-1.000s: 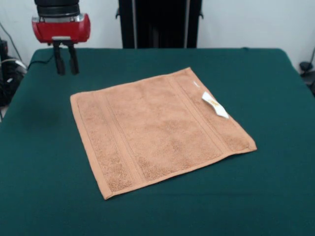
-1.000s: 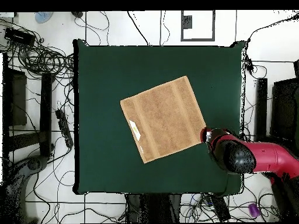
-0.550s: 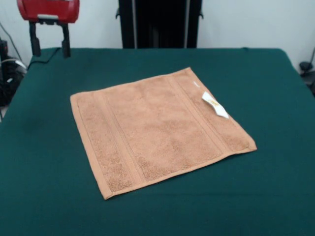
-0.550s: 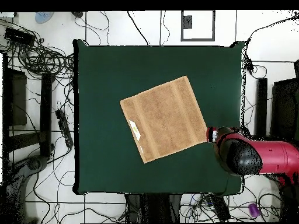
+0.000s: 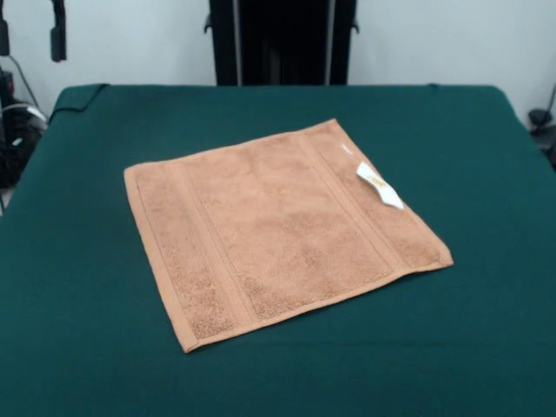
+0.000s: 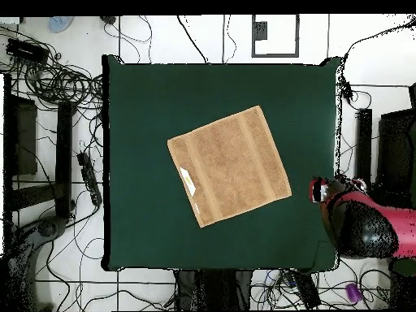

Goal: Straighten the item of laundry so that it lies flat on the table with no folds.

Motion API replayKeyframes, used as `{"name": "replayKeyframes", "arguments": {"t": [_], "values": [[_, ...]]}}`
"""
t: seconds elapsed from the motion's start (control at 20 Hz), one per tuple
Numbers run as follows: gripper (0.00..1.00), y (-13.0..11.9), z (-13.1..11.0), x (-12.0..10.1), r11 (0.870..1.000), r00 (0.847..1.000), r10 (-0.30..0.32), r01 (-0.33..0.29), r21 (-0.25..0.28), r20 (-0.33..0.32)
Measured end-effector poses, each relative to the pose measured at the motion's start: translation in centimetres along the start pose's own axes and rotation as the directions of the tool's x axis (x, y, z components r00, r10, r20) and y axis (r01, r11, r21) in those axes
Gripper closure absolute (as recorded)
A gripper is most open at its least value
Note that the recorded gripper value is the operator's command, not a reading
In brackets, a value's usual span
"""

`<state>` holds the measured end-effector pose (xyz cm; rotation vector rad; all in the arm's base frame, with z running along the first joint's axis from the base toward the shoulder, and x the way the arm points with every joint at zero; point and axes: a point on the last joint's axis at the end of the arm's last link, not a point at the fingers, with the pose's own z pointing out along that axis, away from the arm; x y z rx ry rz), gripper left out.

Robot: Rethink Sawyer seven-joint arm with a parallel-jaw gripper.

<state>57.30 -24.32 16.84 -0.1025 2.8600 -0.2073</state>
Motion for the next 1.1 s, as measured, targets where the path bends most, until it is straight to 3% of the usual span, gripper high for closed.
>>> {"name": "replayKeyframes", "arguments": {"t": [0.35, 0.85, 1.1], "values": [[0.00, -3.7, -1.8, 0.5, 0.999, 0.999, -0.035, 0.035, 0.034, 0.019], [0.00, -3.4, -2.0, 0.4, 0.991, 0.991, -0.136, 0.136, 0.018, 0.005], [0.00, -3.2, -2.0, 0.3, 0.987, 0.987, -0.158, 0.158, 0.016, 0.002]]}}
